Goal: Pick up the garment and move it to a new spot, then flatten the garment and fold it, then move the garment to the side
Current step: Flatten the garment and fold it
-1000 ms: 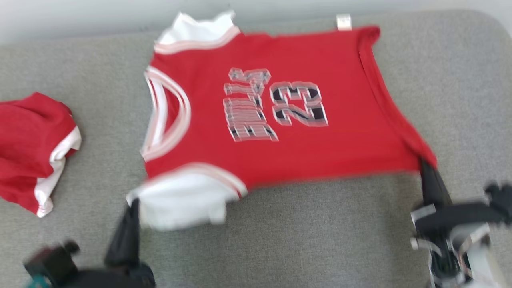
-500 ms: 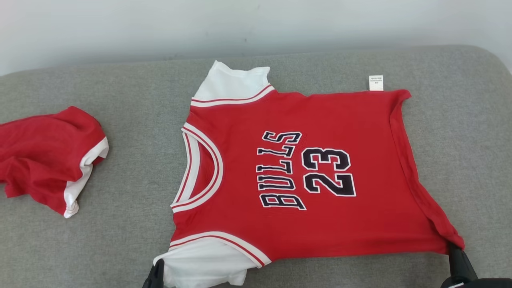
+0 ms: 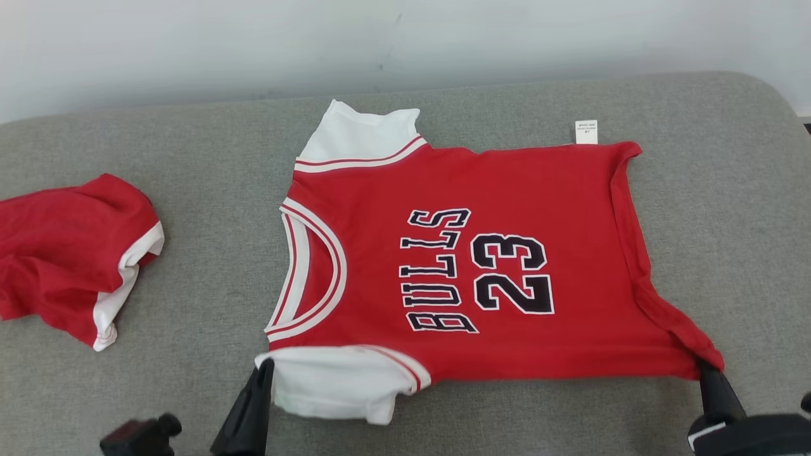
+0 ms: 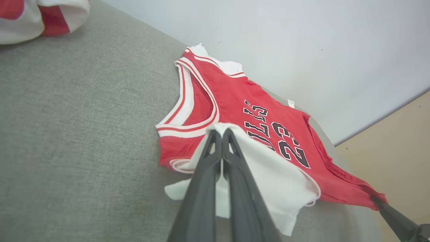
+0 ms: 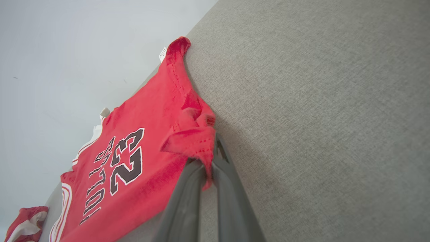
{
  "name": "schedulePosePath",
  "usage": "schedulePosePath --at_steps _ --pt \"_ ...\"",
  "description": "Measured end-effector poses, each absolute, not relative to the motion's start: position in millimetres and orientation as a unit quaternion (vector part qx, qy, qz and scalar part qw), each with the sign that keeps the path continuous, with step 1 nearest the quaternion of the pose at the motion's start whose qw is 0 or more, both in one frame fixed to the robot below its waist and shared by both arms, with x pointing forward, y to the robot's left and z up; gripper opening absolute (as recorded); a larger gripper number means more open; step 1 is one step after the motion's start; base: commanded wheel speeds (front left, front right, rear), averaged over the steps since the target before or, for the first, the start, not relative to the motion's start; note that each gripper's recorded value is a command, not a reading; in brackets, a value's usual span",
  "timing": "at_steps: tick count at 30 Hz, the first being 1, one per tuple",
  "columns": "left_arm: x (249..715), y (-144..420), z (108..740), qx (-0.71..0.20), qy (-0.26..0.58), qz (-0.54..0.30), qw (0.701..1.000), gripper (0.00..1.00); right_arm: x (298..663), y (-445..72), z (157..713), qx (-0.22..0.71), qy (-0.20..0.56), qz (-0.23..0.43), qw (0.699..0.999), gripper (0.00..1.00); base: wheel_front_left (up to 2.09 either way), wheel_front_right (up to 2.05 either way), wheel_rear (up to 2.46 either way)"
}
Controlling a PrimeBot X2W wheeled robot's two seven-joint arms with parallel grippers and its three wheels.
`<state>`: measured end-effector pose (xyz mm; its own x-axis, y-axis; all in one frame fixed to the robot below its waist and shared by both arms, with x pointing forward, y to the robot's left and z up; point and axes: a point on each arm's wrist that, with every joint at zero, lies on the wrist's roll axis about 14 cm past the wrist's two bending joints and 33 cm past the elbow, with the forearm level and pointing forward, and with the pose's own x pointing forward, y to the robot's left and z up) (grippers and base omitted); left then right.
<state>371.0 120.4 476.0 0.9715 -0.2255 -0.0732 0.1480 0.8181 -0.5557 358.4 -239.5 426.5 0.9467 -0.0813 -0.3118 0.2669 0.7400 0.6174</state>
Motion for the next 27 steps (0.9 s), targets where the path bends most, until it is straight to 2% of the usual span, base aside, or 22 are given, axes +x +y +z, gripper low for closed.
schedulePosePath --at_steps 19,20,21,22,23,27 --pt "463.4 101.0 473.8 -0.237 0.089 -0.162 0.954 0.0 447.8 -227.1 449.5 0.316 0.148 -0.046 0.936 0.0 0.0 0.0 0.0" --pt "468.0 101.1 473.3 -0.236 0.089 -0.163 0.954 0.0 452.9 -226.8 451.3 0.313 0.146 -0.045 0.937 0.14 0.0 0.0 0.0" --pt "472.8 102.5 472.7 -0.235 0.088 -0.159 0.955 0.18 457.7 -226.5 454.1 0.31 0.143 -0.043 0.939 0.54 0.0 0.0 0.0" --pt "476.7 103.0 471.9 -0.233 0.087 -0.157 0.956 0.72 462.0 -226.5 456.7 0.306 0.138 -0.043 0.941 1.0 0.0 0.0 0.0" --pt "479.6 102.6 471.1 -0.233 0.086 -0.158 0.956 1.0 465.0 -226.6 457.0 0.304 0.137 -0.043 0.942 1.0 0.0 0.0 0.0" --pt "486.3 106.2 467.4 -0.235 0.078 -0.147 0.958 1.0 469.4 -226.5 456.7 0.284 0.131 -0.045 0.949 1.0 0.0 0.0 0.0"
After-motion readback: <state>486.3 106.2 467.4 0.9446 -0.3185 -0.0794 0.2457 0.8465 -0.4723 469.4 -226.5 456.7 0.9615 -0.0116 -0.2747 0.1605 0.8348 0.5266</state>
